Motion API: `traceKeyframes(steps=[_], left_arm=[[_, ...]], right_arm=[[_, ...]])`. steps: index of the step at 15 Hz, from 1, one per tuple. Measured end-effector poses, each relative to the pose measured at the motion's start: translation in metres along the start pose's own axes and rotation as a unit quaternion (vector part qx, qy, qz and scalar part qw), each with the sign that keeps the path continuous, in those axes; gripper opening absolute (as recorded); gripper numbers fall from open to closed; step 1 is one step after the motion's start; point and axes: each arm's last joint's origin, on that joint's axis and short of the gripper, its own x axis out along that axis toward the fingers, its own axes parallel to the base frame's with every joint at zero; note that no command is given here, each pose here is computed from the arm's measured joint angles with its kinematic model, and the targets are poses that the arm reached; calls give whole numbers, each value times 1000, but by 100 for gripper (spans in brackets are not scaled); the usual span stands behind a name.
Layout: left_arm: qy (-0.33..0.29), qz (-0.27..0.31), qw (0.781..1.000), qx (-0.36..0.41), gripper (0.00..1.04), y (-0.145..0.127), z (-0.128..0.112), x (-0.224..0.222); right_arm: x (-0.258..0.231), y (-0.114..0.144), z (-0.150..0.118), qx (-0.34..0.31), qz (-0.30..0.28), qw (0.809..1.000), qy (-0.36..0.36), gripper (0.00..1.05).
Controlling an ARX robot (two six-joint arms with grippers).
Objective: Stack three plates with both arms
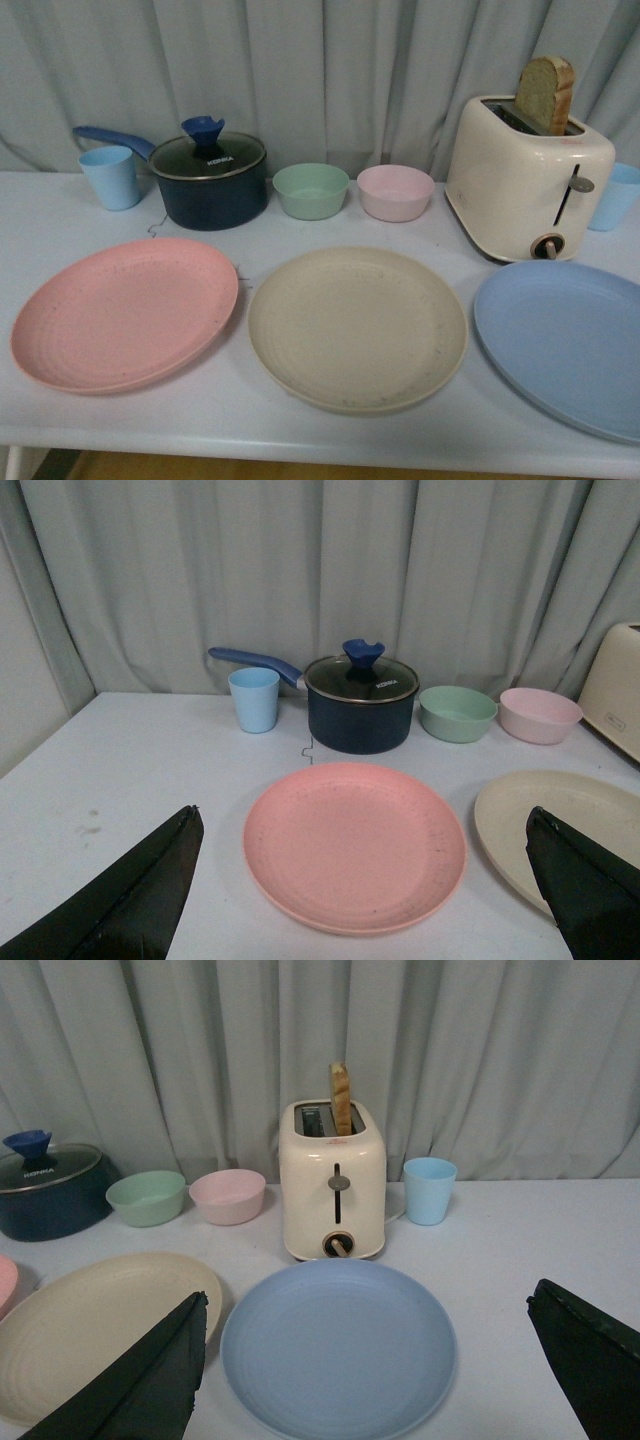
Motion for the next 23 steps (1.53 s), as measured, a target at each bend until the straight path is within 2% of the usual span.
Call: traceKeyframes(steps=[23], left_arm=[[0, 0, 1000, 0, 98, 0, 0, 0]], right_arm=[[0, 0, 0, 0, 0, 1000, 0, 98]])
